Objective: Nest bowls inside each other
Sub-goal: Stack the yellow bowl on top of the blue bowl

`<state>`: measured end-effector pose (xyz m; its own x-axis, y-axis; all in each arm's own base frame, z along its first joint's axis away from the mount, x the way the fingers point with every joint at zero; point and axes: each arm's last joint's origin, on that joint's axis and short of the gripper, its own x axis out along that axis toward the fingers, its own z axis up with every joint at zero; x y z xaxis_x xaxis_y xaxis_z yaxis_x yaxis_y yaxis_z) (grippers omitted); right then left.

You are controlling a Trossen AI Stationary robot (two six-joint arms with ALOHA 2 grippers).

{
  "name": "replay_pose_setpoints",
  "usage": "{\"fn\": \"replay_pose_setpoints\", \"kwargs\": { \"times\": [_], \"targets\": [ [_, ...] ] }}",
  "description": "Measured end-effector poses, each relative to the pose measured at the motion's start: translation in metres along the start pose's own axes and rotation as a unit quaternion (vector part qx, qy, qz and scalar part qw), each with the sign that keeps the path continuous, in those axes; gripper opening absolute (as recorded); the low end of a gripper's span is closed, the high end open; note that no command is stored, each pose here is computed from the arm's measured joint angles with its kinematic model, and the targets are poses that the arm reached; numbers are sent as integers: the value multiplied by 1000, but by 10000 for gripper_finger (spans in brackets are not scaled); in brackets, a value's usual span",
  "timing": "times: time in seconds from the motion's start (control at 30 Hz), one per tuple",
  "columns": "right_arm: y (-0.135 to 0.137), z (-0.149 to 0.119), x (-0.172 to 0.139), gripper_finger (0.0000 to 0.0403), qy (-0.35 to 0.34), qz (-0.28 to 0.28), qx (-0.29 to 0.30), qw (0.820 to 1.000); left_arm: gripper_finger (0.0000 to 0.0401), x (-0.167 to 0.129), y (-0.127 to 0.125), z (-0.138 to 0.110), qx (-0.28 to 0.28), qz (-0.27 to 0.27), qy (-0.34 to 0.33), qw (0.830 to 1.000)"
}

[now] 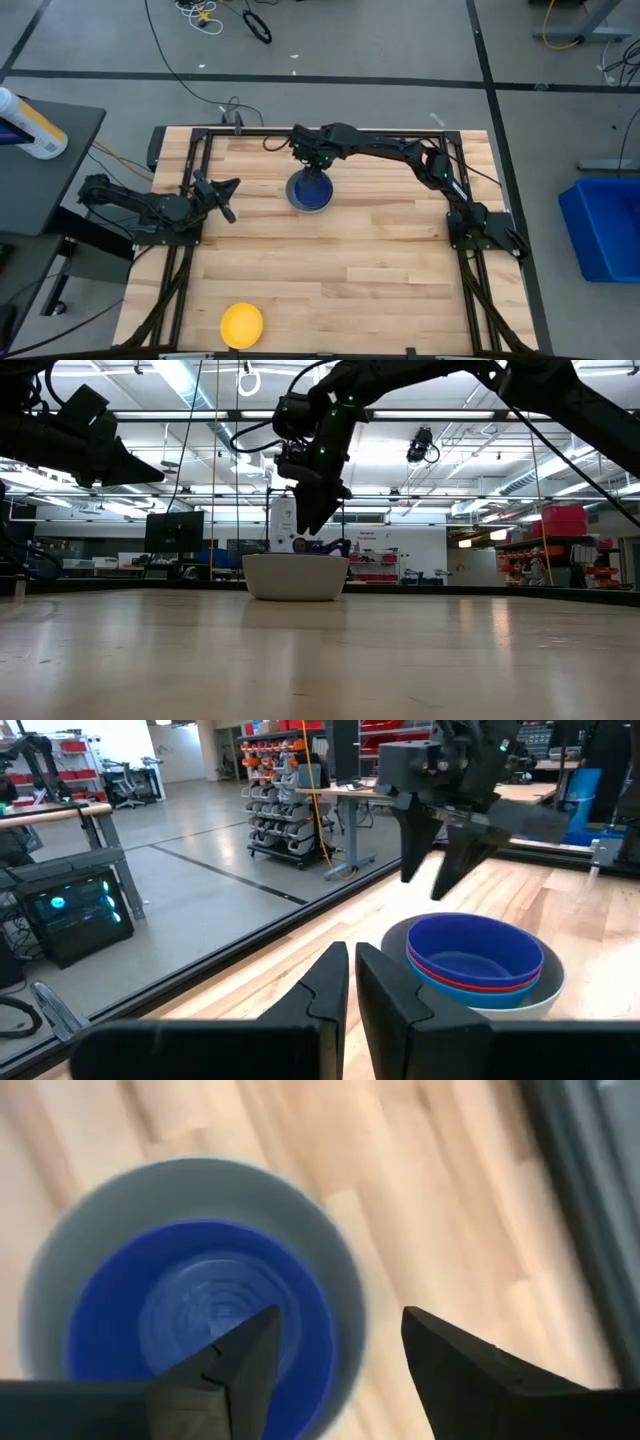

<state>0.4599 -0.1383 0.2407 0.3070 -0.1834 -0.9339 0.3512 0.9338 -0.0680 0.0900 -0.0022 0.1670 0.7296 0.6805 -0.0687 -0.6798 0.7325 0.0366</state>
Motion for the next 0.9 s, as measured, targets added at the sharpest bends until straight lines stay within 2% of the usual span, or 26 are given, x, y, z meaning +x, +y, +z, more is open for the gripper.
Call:
{"fn": "replay_pose_setpoints", "kwargs": {
  "times": [0.07,0.13,0.2,0.3,0.43,0.53,0.63,0.73,0.83,0.9],
  "targets": [
    [8,0,-2,218,-6,-16,-8,1000,32,0,0,0,0,-2,0,1000],
    [27,2,-6,217,-25,-9,-24,999,32,0,-1,0,-7,-21,2,1000],
    [57,5,-11,216,-61,6,-52,997,32,0,-3,0,-8,-48,3,999],
    [108,4,-22,217,-116,32,-110,987,37,0,-3,0,-17,-50,4,999],
    [167,-6,-60,217,-194,49,-174,964,54,0,-3,0,-22,-51,5,998],
    [196,-21,-96,211,-237,30,-211,948,71,0,-3,0,-22,-51,5,998],
    [206,-43,-130,201,-265,-14,-220,939,88,0,-3,0,-21,-51,5,998],
    [200,-71,-153,191,-302,-37,-196,932,101,0,-3,0,-20,-53,6,998],
    [180,-107,-155,182,-356,-26,-163,920,110,1,-5,-2,-18,-62,14,998],
    [161,-139,-149,178,-399,2,-136,907,115,2,-7,-4,-12,-66,22,998]
  ]
}}
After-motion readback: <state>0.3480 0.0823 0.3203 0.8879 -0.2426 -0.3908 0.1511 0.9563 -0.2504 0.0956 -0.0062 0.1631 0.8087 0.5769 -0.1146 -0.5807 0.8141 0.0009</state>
